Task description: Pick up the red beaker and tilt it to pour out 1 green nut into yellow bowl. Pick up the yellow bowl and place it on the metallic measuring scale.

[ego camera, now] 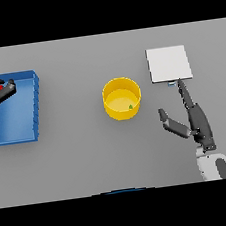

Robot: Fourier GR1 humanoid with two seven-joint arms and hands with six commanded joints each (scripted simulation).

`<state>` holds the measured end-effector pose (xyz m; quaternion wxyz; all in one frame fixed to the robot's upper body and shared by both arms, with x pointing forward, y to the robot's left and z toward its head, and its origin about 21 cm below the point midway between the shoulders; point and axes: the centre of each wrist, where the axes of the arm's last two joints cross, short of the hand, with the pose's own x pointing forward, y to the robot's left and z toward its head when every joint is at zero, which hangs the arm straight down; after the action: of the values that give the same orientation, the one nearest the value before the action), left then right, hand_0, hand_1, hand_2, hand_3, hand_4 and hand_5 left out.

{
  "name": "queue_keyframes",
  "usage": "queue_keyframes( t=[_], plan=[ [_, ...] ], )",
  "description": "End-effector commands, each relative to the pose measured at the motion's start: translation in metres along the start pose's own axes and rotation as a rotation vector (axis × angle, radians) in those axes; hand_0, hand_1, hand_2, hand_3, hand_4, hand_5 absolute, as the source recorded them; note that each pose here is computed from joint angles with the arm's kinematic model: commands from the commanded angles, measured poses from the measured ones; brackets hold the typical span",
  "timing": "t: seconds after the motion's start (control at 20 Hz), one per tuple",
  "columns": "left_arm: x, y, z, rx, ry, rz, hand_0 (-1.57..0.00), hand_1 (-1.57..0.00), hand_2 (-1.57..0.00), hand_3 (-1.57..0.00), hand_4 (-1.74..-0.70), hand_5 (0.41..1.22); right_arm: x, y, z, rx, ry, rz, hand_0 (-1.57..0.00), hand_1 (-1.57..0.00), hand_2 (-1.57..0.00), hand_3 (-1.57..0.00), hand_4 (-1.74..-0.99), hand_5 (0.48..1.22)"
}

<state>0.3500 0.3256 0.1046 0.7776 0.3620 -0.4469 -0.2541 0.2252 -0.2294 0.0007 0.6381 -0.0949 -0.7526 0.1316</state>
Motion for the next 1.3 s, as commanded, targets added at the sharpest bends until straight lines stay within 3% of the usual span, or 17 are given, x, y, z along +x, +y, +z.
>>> queue_keyframes(
  t=[0.0, 0.25, 0.5, 0.6, 0.8, 0.95, 1.15, 1.25],
  plan=[
    [0.000, 0.002, 0.001, -0.012, 0.001, -0.004, -0.48, -0.39, -0.39, -0.37, -0.88, 0.710, -0.002, -0.001, -0.001, -0.001, 0.017, 0.004, 0.00, 0.00, 0.00, 0.00, -1.184, 0.667],
    [0.001, 0.001, -0.001, -0.023, -0.014, 0.023, -0.16, -0.13, -0.13, -0.12, -0.80, 0.678, 0.001, 0.007, -0.003, 0.014, 0.027, -0.010, 0.00, 0.00, 0.00, 0.00, -1.187, 0.663],
    [0.006, 0.008, -0.001, 0.012, -0.072, 0.071, -0.05, -0.04, -0.04, -0.04, -0.79, 0.671, 0.005, 0.006, -0.007, 0.029, 0.033, 0.081, 0.00, 0.00, 0.00, 0.00, -1.198, 0.662],
    [0.006, 0.006, -0.003, 0.017, -0.085, 0.075, -0.03, -0.03, -0.03, -0.02, -0.78, 0.679, 0.009, 0.002, -0.012, 0.094, -0.033, 0.089, 0.00, 0.00, 0.00, 0.00, -1.162, 0.694],
    [0.006, 0.003, -0.001, 0.012, -0.088, 0.079, -0.01, -0.01, -0.01, -0.01, -0.79, 0.704, 0.022, -0.001, -0.040, 0.260, -0.079, 0.226, 0.00, 0.00, 0.00, 0.00, -1.234, 0.707],
    [0.008, -0.001, 0.000, -0.002, -0.094, 0.081, -0.01, 0.00, 0.00, 0.00, -0.79, 0.710, 0.036, 0.001, -0.058, 0.369, -0.097, 0.417, 0.00, 0.00, 0.00, 0.00, -1.278, 0.683],
    [0.010, 0.000, -0.001, 0.003, -0.081, 0.077, 0.00, 0.00, 0.00, 0.00, -0.79, 0.712, 0.051, 0.004, -0.080, 0.534, -0.190, 0.678, 0.00, 0.00, 0.00, 0.00, -1.276, 0.668],
    [0.014, -0.001, -0.002, -0.006, -0.081, 0.080, 0.00, 0.00, 0.00, 0.00, -0.79, 0.719, 0.058, 0.009, -0.091, 0.606, -0.233, 0.754, 0.00, 0.00, 0.00, 0.00, -1.270, 0.664]
  ],
)
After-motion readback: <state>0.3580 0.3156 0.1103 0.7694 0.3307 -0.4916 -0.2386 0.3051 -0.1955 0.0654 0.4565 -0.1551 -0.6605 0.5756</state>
